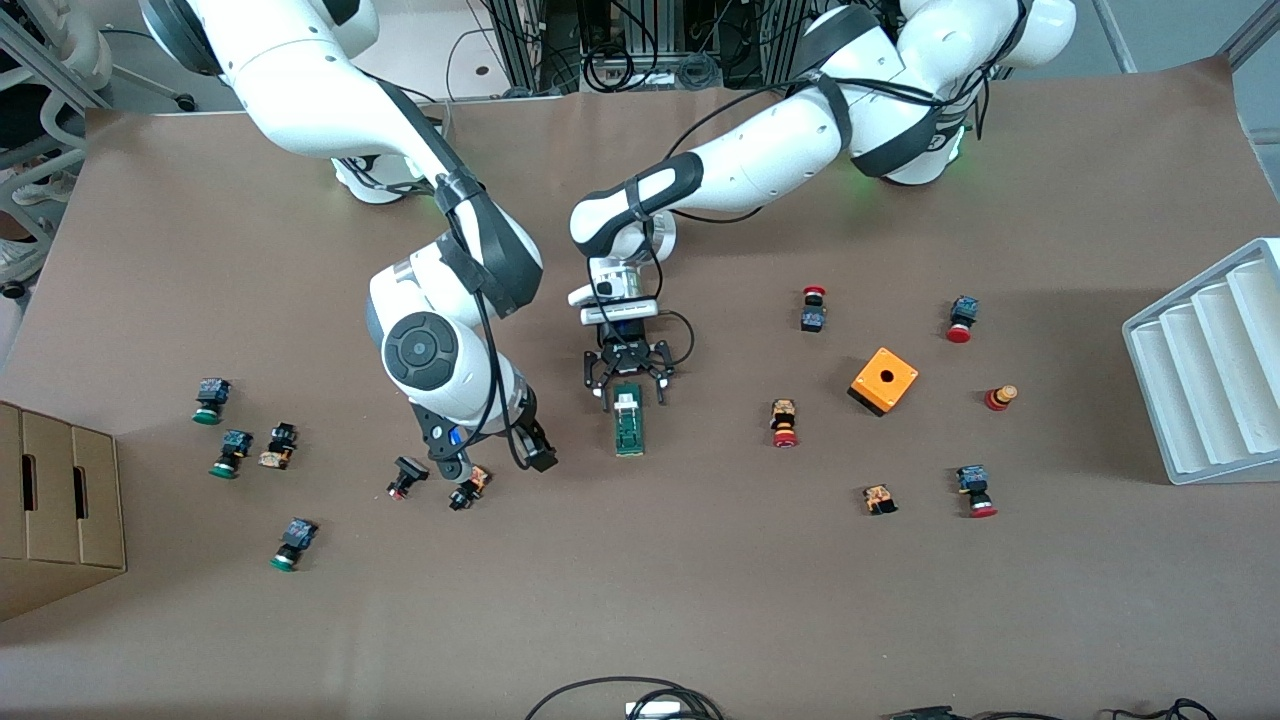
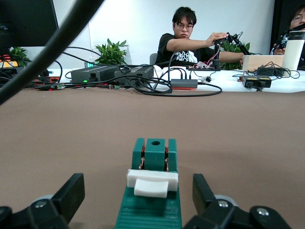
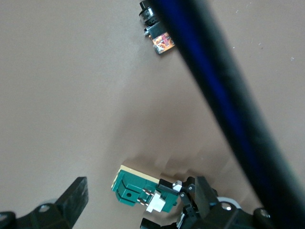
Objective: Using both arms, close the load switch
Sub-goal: 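Grasp the white switch handle with the right gripper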
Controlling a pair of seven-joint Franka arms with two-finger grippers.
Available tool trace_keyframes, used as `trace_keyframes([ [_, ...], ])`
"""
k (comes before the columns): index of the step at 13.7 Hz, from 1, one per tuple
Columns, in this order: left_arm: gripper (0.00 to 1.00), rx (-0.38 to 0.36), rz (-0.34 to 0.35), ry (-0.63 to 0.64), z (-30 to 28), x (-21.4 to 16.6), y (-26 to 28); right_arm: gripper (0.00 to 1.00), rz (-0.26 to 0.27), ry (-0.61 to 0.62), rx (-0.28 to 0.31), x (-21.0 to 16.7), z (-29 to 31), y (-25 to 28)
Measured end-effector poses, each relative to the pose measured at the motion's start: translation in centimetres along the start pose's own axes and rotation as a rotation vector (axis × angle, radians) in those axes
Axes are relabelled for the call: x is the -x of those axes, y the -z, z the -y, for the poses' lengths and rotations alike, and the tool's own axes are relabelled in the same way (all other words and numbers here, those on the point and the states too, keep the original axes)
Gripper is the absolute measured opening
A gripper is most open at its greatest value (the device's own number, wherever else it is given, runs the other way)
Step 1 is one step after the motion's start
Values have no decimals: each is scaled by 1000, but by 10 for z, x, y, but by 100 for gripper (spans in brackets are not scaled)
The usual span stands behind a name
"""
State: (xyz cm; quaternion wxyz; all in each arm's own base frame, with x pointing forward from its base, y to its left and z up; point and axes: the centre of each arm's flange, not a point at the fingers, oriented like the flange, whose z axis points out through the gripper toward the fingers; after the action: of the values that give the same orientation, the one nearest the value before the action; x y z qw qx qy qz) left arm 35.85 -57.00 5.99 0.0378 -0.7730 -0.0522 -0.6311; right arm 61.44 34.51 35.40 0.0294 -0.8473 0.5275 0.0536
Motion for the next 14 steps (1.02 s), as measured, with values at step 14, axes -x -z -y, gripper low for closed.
trace_keyframes([
  [14,100,2,25,30,-11,4,-6,100,0,-6,-12,-3,2,6],
])
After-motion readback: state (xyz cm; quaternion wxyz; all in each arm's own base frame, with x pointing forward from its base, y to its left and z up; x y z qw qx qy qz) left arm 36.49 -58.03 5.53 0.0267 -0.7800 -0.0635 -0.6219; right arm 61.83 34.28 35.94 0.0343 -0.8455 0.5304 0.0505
